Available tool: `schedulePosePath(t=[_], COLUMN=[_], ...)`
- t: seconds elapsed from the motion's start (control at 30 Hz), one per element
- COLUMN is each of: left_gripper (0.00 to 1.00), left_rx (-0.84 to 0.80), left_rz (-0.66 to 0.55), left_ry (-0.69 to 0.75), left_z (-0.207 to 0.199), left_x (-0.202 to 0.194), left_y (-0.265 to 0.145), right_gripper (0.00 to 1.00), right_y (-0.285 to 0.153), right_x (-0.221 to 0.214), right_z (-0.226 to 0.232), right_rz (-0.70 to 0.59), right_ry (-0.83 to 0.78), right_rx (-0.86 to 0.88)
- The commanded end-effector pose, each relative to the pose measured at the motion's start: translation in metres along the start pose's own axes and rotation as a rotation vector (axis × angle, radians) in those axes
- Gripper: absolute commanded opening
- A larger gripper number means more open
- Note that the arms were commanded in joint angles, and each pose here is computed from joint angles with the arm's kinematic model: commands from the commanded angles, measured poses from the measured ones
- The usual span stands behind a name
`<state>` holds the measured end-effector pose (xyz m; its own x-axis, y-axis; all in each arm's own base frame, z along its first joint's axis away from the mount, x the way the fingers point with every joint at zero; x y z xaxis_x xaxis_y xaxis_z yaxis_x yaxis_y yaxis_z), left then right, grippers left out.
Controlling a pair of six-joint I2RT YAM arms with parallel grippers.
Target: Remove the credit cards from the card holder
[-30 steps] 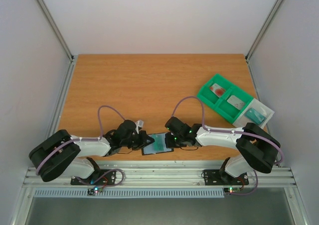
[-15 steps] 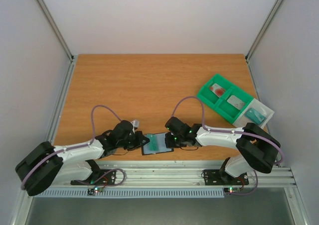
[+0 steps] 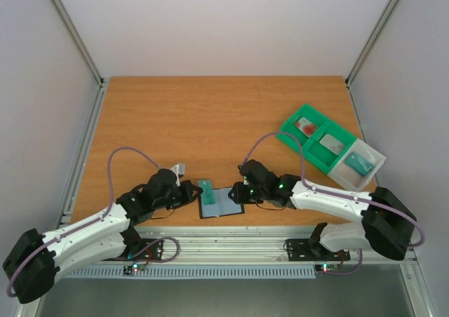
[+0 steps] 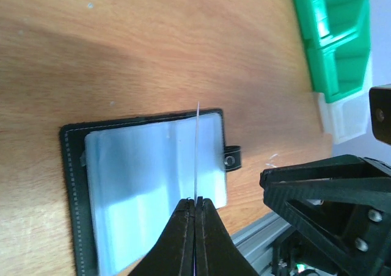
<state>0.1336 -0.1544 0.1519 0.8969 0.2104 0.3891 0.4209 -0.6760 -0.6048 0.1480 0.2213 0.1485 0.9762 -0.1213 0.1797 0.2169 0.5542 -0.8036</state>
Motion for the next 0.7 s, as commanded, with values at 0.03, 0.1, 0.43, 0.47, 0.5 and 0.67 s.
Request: schedulePosePath(t=[0.03,0.1,0.43,0.47,0.5,0.67], left_gripper=[0.00,0.00,0.00,0.00,0.00,0.00], left_rx=[-0.098,-0.138,-0.312,-0.344,-0.361,-0.440], left_rz=[-0.106,-0.135,-0.258,-0.277,-0.287,-0.308], left_ry=[0.010,0.002,-0.016,-0.021,-0.026,-0.061], left_z=[-0.024,-0.030,-0.047,-0.050,-0.050,-0.051], left_x=[0.017,0.020,0.028,0.029,0.029,0.028], left_y=[-0.019,-0.025,-0.052,-0.055,-0.056,-0.058], right_gripper=[0.30,0.34,0.53,0.55,0.57,0.64], right_y=[-0.027,-0.034,-0.057,-0.057,-0.055,-0.051], right_x=[0.001,0.002,0.005,0.006,0.006,0.006], right_z=[0.022,0.029,0.052,0.053,0.052,0.054], right_rz=[-0.015,-0.013,-0.005,0.000,0.003,0.027], right_ry=[0.049,0.071,0.151,0.159,0.171,0.200], right_rx=[0.225,0.305,0.512,0.511,0.508,0.523])
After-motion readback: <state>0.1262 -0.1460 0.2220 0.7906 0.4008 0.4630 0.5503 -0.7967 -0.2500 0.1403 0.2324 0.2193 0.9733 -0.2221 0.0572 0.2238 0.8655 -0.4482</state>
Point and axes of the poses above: each gripper's point midway between its finger pads, its own y axis out along the fingers, its own z axis along the line the jaws close on, x = y × z, the point moved 10 cm from there along -y, back along the fingers, and after that the axes turned 11 degrees about y, right-handed, at the moved point
